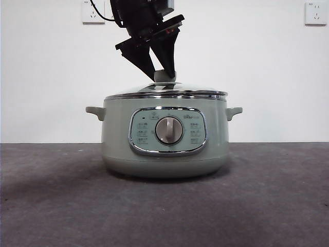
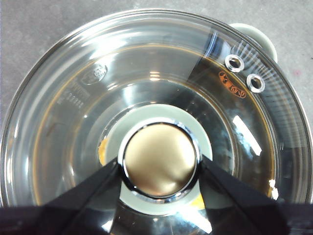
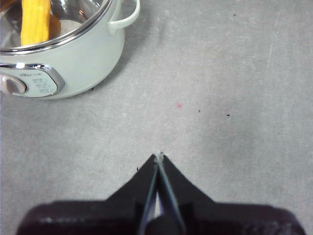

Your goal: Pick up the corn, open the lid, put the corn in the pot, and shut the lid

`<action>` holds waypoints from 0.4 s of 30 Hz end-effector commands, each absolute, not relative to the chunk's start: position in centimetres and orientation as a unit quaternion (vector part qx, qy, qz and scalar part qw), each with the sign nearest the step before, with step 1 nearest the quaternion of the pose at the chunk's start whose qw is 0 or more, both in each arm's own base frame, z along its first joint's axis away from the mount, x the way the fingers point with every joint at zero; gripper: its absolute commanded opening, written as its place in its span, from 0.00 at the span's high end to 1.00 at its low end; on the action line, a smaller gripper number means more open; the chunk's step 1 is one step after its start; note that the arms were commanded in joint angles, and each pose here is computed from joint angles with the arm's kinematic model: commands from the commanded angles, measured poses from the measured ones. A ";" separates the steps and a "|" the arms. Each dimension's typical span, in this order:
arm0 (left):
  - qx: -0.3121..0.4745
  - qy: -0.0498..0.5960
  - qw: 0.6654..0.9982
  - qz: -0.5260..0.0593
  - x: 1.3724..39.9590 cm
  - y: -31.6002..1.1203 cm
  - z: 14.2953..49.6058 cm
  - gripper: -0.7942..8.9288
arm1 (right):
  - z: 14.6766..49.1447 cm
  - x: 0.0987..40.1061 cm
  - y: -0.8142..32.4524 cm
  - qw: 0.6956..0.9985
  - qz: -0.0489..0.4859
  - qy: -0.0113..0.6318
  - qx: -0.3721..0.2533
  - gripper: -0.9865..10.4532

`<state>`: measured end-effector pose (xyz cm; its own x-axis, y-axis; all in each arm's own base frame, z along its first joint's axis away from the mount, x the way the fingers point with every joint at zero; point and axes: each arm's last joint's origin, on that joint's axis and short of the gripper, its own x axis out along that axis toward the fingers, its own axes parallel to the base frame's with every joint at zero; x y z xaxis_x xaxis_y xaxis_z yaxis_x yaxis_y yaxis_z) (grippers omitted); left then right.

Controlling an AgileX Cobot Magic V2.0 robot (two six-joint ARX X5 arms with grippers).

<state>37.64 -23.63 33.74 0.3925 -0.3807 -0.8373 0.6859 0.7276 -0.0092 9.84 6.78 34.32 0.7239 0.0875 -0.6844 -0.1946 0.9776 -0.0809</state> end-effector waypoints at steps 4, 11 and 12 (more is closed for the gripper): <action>0.199 0.477 0.788 -0.334 37.7 -24.0 32.0 0.93 | 34.1 9.9 6.8 0.925 0.075 0.365 -0.071 0.93; 0.229 0.478 0.794 -0.299 37.7 -23.7 31.9 0.93 | 34.1 9.9 6.8 0.925 0.075 0.365 -0.071 0.93; 0.227 0.476 0.794 -0.302 37.8 -23.8 31.9 0.93 | 34.1 9.9 6.8 0.925 0.075 0.365 -0.071 0.93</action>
<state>37.35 -23.71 33.70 0.4081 -0.3195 -0.8552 0.6778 0.7335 0.0494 9.84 6.78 34.32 0.7239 0.0875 -0.6844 -0.1943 0.9776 -0.0806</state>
